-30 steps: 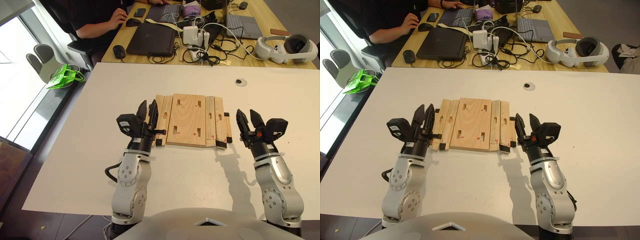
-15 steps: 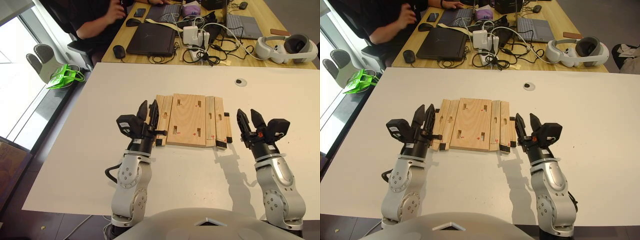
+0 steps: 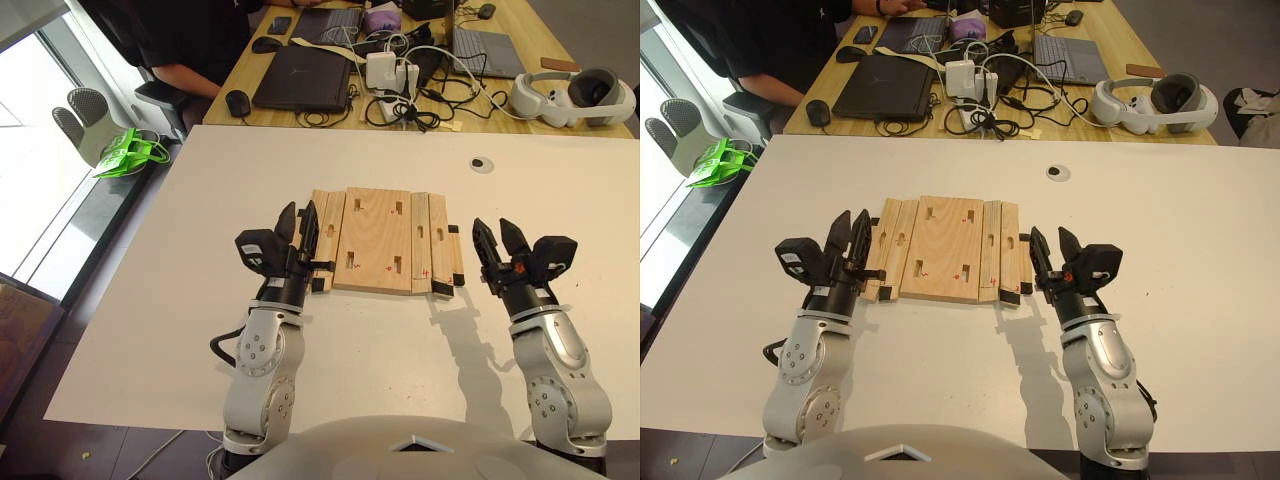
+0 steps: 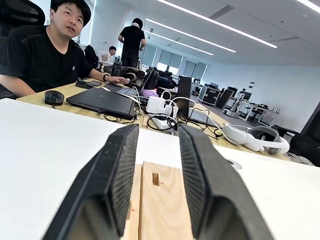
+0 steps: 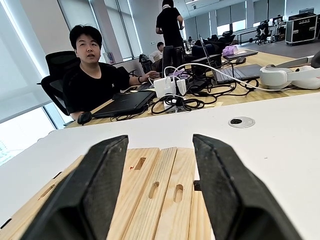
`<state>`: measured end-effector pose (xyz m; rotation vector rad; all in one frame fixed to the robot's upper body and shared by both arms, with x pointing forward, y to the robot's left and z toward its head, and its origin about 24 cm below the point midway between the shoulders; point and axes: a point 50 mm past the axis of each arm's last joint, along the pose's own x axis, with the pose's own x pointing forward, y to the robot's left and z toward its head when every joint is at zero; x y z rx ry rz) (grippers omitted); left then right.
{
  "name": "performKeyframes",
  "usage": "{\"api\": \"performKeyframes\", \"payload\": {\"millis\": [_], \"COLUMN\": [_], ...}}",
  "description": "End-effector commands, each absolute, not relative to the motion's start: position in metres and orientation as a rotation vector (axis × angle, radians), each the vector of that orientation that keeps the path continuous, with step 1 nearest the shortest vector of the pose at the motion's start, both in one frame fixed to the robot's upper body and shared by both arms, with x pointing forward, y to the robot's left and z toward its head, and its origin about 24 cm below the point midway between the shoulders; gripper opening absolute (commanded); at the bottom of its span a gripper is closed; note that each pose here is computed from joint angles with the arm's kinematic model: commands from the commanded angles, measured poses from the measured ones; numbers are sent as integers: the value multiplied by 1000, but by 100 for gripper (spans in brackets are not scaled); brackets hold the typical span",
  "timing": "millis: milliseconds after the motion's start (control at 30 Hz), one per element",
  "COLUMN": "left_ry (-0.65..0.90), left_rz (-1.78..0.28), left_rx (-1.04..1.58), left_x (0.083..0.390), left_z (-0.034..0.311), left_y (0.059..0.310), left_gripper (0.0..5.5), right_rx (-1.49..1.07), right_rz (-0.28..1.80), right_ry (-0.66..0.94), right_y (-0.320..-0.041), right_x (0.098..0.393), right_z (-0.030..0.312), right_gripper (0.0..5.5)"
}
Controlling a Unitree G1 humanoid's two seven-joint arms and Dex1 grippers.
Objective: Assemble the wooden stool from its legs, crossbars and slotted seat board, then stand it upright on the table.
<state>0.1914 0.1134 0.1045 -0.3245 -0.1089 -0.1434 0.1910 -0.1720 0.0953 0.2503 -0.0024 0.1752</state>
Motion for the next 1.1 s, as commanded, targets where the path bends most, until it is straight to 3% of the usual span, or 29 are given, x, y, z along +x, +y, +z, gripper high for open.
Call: {"api": "performKeyframes", "payload": {"millis": [33,167,400,567,733,867,967,1100], "left_ry": [-108,-160,-164,-158,-166,-18,220,382], "left_rz": [-194,-230,-150,-133,-193,-187,-74,-93], "left_rx": [-274,-159,22,15,42,148,308,471], "left_x": [199,214,226,229,224,229,242,254], "left_z": [122,140,147,148,148,128,98,78], "left_y": [118,117,114,118,116,120,142,152], "left_gripper": [143,143,143,143,221,282,282,282], "right_rx": [277,304,83,77,162,166,186,227], "right_rz": [145,176,129,114,117,97,63,33], "right_ry": [-44,-37,-62,-81,-93,-65,-32,-34], "right_y": [-173,-154,-131,-129,-136,-136,-136,-137], "right_x": [196,210,216,218,215,215,216,214], "right_z": [115,127,137,136,135,130,128,128], "right_gripper": [241,241,241,241,283,369,373,373]}}
